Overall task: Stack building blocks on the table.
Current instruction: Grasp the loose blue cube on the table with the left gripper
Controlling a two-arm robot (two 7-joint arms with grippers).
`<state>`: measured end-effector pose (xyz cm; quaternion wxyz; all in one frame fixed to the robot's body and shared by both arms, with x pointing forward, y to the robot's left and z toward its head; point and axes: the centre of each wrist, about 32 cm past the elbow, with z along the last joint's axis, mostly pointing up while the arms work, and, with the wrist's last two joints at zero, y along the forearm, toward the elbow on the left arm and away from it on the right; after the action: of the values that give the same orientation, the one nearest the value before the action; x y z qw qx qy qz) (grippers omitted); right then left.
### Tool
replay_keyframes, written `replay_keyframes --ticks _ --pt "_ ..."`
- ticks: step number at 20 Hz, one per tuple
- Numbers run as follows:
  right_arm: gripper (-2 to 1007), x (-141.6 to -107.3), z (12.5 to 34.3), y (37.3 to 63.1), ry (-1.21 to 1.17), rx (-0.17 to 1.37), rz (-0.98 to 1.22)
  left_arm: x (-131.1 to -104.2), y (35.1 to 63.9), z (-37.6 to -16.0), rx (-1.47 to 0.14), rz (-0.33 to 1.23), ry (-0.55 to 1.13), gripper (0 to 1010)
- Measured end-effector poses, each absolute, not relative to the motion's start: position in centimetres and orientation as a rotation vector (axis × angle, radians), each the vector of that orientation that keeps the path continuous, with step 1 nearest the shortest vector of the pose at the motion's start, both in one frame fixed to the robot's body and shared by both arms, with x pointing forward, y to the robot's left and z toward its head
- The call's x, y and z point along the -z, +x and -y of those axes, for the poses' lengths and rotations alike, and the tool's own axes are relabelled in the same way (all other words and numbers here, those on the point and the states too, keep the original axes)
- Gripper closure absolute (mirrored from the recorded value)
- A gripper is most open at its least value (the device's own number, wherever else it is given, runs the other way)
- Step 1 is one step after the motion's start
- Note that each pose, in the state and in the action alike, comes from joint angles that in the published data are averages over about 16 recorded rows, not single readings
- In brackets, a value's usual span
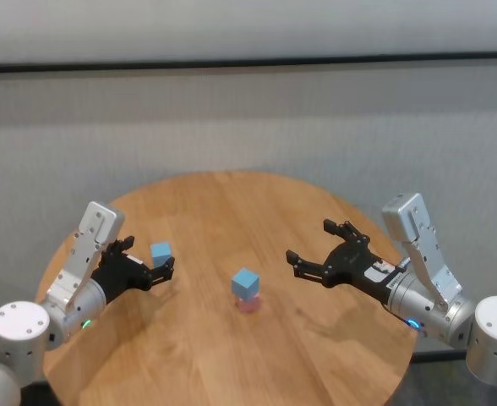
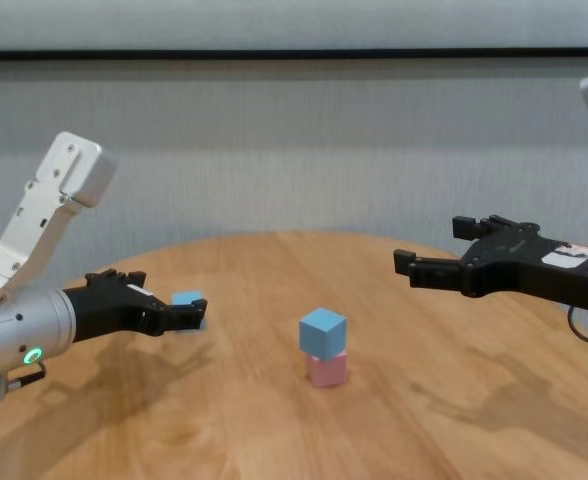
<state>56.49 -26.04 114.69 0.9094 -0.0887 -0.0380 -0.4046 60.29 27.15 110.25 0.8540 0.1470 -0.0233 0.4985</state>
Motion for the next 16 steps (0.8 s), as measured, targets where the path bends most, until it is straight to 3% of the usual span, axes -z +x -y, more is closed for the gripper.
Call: replay_keyframes --ticks 16 --pt "0 -114.69 26.04 56.49 -0.183 0.835 0.078 -109.92 60.97 -26.14 -1.043 0.031 0.311 11"
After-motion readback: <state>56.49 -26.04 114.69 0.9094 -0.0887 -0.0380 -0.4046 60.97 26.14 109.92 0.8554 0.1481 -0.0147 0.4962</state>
